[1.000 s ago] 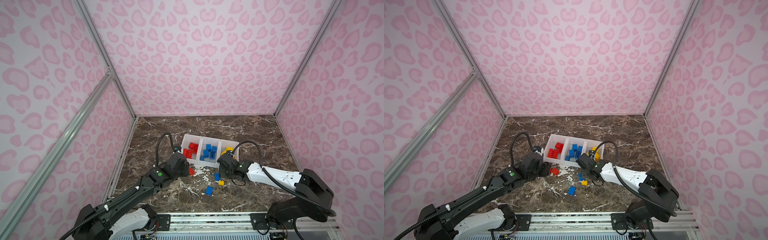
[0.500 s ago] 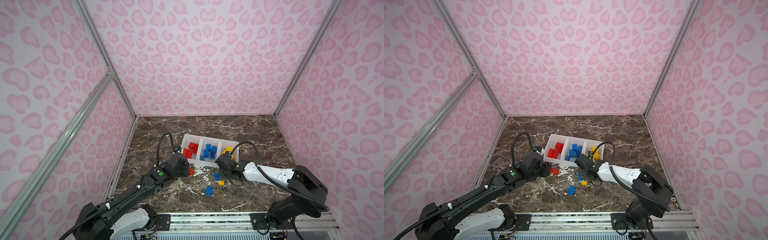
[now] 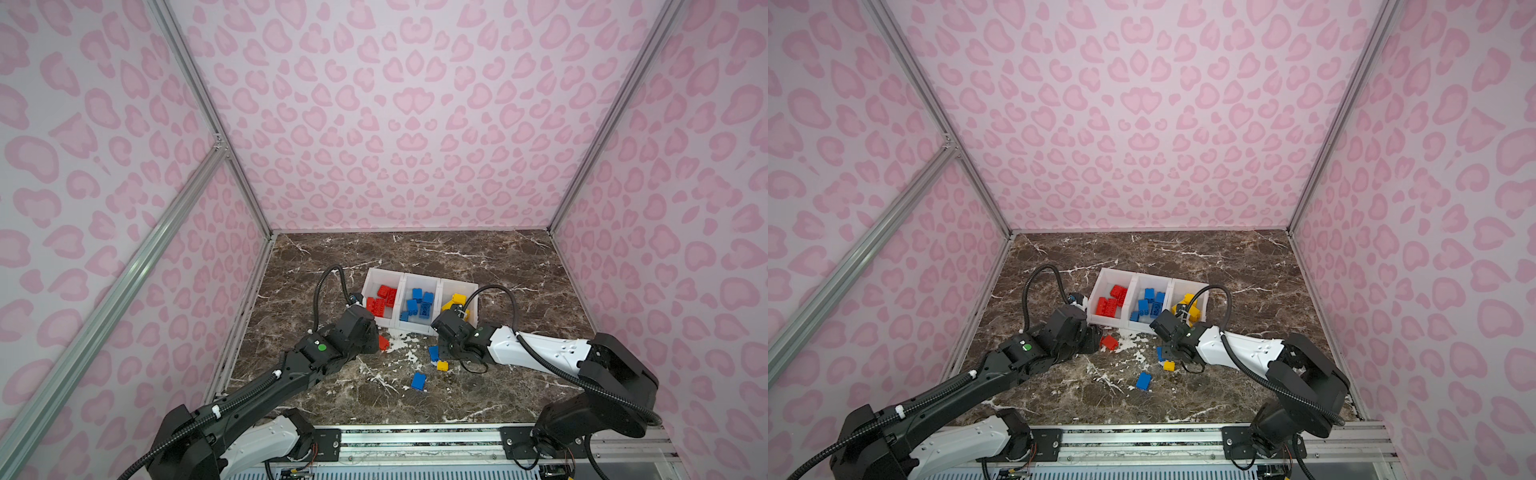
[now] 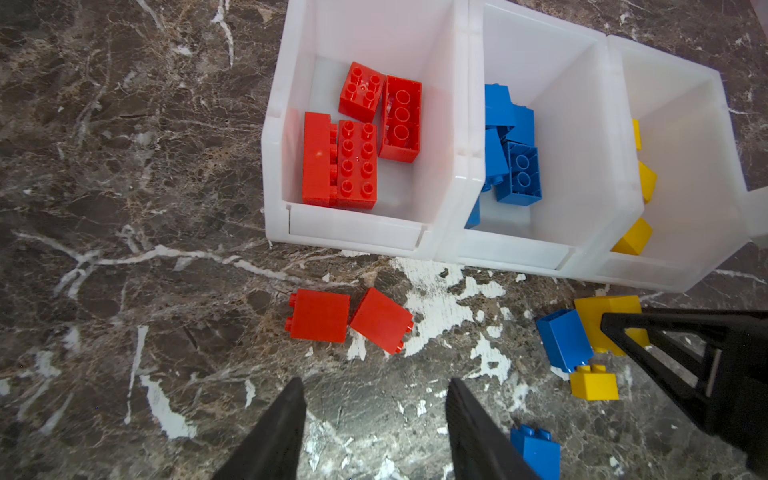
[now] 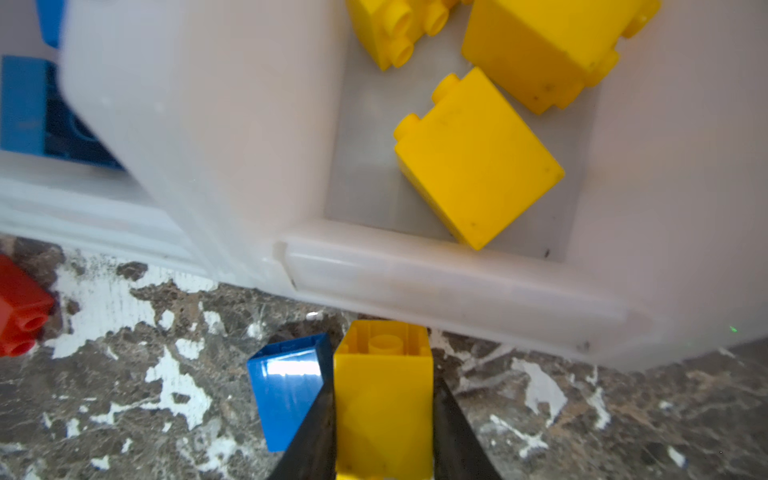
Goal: Sort the legos into containers by color
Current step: 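Carry the yellow brick into the yellow compartment and open the right gripper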
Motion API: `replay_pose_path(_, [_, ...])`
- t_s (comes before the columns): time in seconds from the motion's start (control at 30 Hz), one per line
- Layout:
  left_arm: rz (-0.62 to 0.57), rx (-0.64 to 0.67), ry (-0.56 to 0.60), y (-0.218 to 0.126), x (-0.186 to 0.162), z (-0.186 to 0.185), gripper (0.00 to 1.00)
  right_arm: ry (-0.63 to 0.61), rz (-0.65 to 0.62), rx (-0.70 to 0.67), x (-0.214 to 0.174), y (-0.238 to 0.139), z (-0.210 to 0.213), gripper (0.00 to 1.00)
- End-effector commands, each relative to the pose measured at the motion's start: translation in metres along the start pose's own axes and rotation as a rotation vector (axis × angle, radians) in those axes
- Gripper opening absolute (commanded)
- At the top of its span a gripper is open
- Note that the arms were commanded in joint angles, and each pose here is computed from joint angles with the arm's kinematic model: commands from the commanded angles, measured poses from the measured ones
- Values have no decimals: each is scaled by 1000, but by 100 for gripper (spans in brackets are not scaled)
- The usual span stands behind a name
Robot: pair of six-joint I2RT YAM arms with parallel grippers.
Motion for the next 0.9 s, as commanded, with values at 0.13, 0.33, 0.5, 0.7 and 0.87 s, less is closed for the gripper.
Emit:
replay_pose_path(0.13, [-3, 7, -10, 0, -1, 1, 57, -5, -12, -8, -6, -13, 0, 31])
replay_pose_path(0.33, [-16, 5, -10, -1, 1, 1, 57, -9, -77, -31, 9, -42, -3, 31])
replay_pose_path(0.5, [-10, 2, -6, 0, 2, -1, 57, -23, -119, -34, 40, -58, -13, 31])
replay_pose_path(0.7, [-7, -8, -17, -1, 1, 0, 57, -14, -122, -32, 77, -55, -27, 31])
replay_pose_path(0.87, [7, -17, -35, 0, -3, 1, 57, -14, -111, -54, 103, -45, -37, 31])
Point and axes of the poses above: each gripper's point midway between its finger pads, its own y axis out along the fingers, its own z axis along the line the jaws close on, x = y × z, the point moved 10 cm from there along -y, back along the fingers, and after that the axes turned 7 degrees about -y, right-handed, at the moved point
